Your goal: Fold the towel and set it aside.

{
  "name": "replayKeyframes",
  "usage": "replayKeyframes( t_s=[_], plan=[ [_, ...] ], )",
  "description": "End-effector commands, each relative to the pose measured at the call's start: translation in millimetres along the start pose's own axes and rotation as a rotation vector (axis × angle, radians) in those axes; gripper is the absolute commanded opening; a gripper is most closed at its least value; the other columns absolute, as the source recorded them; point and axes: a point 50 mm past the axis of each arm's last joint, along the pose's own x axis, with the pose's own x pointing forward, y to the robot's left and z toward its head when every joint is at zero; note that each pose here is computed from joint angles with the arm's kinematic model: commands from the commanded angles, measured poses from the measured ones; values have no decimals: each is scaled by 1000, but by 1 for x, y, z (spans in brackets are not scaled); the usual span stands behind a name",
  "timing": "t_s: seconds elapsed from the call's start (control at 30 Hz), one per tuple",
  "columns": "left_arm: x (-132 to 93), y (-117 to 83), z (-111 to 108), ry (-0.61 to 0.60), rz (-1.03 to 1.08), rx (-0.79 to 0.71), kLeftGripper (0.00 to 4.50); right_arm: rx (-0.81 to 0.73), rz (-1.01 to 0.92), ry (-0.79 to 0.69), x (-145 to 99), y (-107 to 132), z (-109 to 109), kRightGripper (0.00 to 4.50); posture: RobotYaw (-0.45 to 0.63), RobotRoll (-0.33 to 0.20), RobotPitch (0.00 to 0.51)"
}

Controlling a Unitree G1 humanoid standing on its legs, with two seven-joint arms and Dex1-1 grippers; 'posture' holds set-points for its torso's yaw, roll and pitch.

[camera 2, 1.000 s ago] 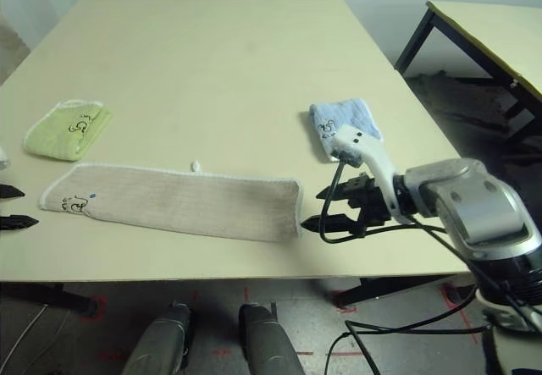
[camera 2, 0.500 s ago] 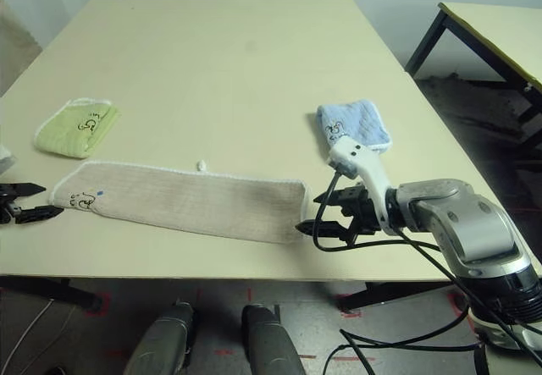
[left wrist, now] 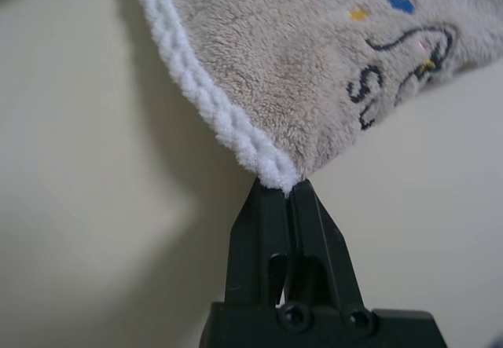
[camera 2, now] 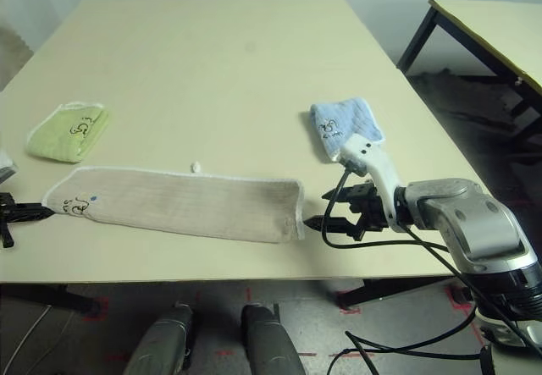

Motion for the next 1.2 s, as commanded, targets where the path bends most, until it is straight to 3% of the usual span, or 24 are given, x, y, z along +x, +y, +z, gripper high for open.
replayKeyframes(
  t_s=[0.03, 0.2, 0.37, 0.47, 0.67, 0.77, 0.83, 0.93, 1.03, 1.2],
  plan=[
    [6, -10, -20, 111, -72, -71, 29, -65, 20, -17, -1, 0, -2, 4500, 30, 0, 162],
    [-5, -20, -33, 213, -105, -138, 29, -158, 77, -47, -1, 0, -5, 4500, 33, 0, 161],
    [-12, -22, -36, 230, -77, -131, 29, -187, 94, -62, -1, -2, -8, 4500, 46, 0, 159],
    [-17, -22, -36, 236, -68, -105, 709, -196, 101, -55, 0, -3, -11, 4500, 47, 0, 159],
    [-39, -18, -32, 162, -23, -99, 2730, -193, 101, -62, -2, -5, -11, 4500, 23, 0, 161],
    [-60, -20, -47, 144, 24, -135, 3771, -185, 91, -67, -5, -6, -12, 4500, 32, 0, 159],
    [-69, -24, -53, 83, 47, -147, 4461, -183, 87, -73, -4, -7, -12, 4500, 46, 0, 157],
    [-73, -23, -39, -145, 109, -94, 4461, -178, 82, -89, -3, -9, -10, 4500, 60, 0, 157],
    [-69, -20, -9, -412, 43, -39, 4461, -167, 80, -108, 0, -11, -7, 4500, 77, 0, 157],
    [-47, -23, 15, -612, -33, 166, 4461, -78, 92, -40, -2, -10, -11, 4500, 66, 0, 156]
  ],
)
